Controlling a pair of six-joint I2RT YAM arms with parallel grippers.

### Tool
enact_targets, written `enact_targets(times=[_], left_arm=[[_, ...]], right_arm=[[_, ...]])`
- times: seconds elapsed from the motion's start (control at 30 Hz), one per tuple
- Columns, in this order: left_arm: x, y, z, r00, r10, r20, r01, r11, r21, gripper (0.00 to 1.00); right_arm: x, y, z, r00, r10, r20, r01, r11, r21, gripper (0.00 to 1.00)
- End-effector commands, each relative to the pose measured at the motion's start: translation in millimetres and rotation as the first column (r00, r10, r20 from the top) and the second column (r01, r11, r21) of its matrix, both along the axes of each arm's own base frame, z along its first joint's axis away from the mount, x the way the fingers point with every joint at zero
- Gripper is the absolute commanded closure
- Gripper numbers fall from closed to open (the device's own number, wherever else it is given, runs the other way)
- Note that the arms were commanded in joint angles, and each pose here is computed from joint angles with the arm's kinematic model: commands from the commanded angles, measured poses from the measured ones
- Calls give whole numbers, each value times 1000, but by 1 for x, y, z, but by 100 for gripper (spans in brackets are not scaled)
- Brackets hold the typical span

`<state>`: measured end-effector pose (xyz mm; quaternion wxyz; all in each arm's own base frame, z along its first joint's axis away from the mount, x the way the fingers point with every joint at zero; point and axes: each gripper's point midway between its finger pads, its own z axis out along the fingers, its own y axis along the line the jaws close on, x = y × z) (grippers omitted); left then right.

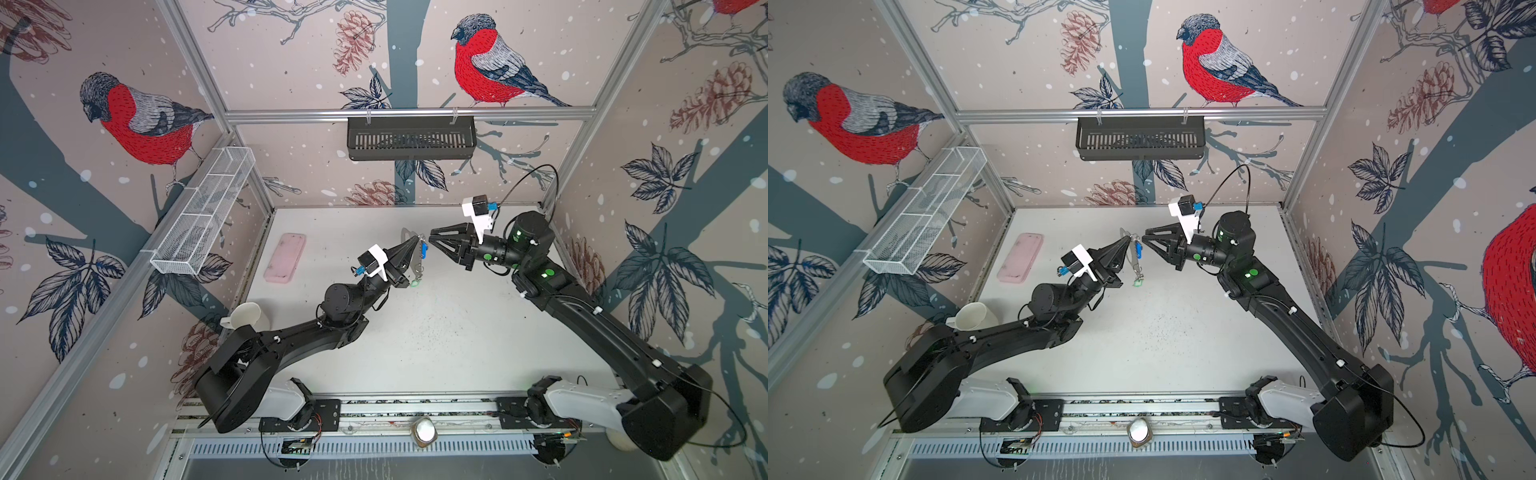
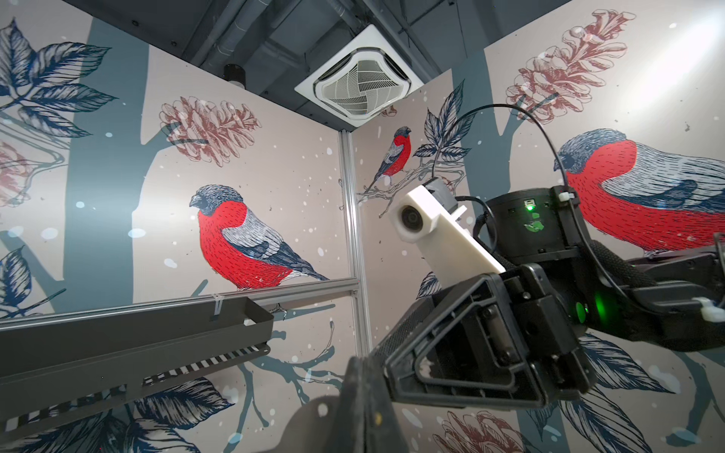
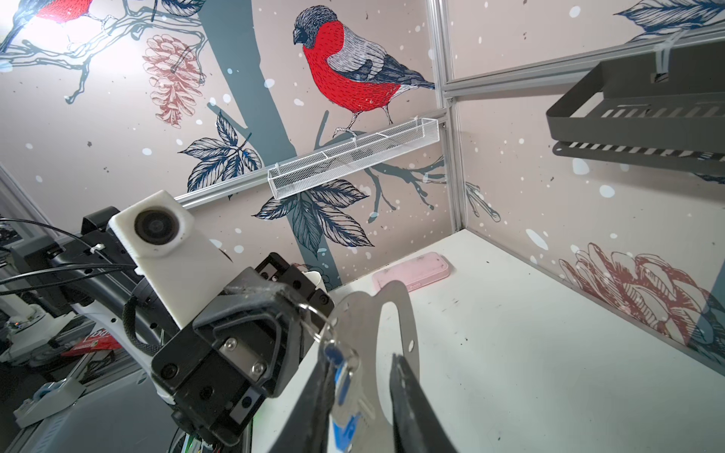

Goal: Attach keys to a key ring
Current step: Insert the key into the keyring.

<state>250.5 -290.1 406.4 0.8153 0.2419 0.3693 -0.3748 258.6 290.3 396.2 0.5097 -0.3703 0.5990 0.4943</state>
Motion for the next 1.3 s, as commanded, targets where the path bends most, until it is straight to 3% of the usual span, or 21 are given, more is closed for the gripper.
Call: enact_targets(times=[0.0, 0.53, 1.1, 1.27], left_arm=[[-6, 1, 8, 999, -26, 22, 26, 1000, -11, 100], [-8, -3, 6, 999, -52, 15, 52, 999, 3, 100], [-6, -7, 2, 998, -62, -1, 62, 998, 23, 100], [-5, -8, 0, 998, -60, -10, 60, 998, 30, 100]], right_arm=[[-6, 3, 5, 999, 26, 44, -26, 1000, -5, 72], [-2, 12, 6, 998, -5, 67, 8, 999, -41, 76], [2, 11, 11, 996, -38, 86, 42, 998, -42, 99], [3, 9, 12, 995, -55, 88, 59, 998, -38, 100]])
